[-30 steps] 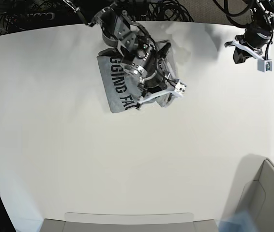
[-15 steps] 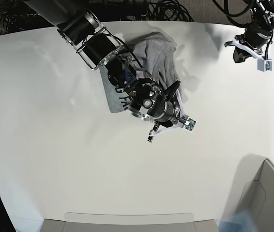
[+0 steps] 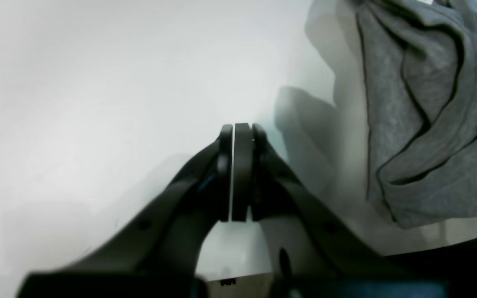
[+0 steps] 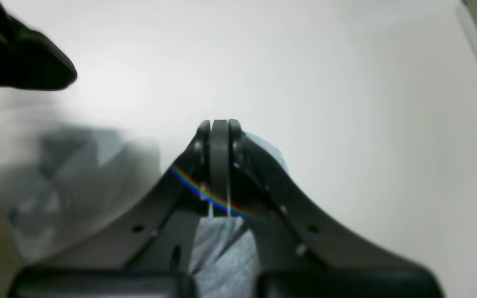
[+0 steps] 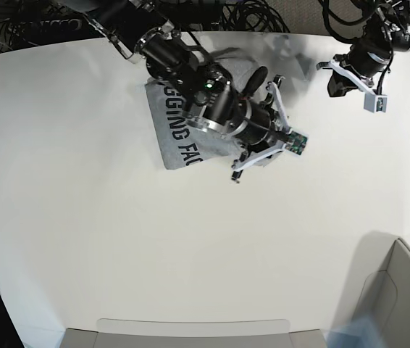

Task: Fold the T-shirt properly
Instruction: 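Press and release the folded bundle with the right gripper, then withdraw, then grasp the folded bundle's edges with both grippers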

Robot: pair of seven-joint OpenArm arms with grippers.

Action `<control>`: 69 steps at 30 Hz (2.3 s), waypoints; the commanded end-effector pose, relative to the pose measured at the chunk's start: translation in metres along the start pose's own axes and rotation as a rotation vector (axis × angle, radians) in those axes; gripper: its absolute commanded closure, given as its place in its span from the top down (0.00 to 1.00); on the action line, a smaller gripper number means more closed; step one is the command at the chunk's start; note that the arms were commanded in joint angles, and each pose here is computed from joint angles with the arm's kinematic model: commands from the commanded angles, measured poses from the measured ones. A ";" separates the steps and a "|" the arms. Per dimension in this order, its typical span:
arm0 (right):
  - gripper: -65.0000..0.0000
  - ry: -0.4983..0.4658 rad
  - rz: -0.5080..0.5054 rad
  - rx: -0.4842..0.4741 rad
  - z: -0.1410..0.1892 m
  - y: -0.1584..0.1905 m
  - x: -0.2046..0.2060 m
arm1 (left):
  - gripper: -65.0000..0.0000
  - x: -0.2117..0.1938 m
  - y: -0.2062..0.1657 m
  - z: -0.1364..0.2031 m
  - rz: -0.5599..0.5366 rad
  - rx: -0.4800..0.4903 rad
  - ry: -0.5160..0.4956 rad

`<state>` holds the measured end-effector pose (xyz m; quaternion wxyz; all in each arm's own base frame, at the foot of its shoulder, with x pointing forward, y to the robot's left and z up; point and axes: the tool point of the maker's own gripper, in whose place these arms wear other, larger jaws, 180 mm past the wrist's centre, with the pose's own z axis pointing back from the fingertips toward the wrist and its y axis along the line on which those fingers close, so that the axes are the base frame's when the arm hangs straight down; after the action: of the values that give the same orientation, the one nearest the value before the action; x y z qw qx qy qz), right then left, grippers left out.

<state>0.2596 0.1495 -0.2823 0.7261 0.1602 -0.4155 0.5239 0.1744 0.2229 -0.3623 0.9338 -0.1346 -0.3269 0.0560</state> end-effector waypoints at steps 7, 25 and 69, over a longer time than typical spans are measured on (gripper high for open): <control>0.00 0.115 -0.165 -0.239 0.058 -0.073 -0.087 | 0.00 0.051 -0.051 0.004 -0.035 -0.197 -0.180; 0.00 0.420 -0.319 -0.193 0.079 -0.035 -0.218 | 0.00 0.025 -0.196 -0.020 -0.143 -0.609 -0.116; 0.00 0.438 -0.339 -0.300 0.073 -0.106 -0.242 | 0.00 -0.068 -0.217 -0.072 -0.487 -0.429 0.094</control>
<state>0.2881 -0.0968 -0.4135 0.8965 -0.0014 -0.2689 0.3521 0.1670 -0.0126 -0.4006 0.8890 -0.2446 -0.2993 -0.2457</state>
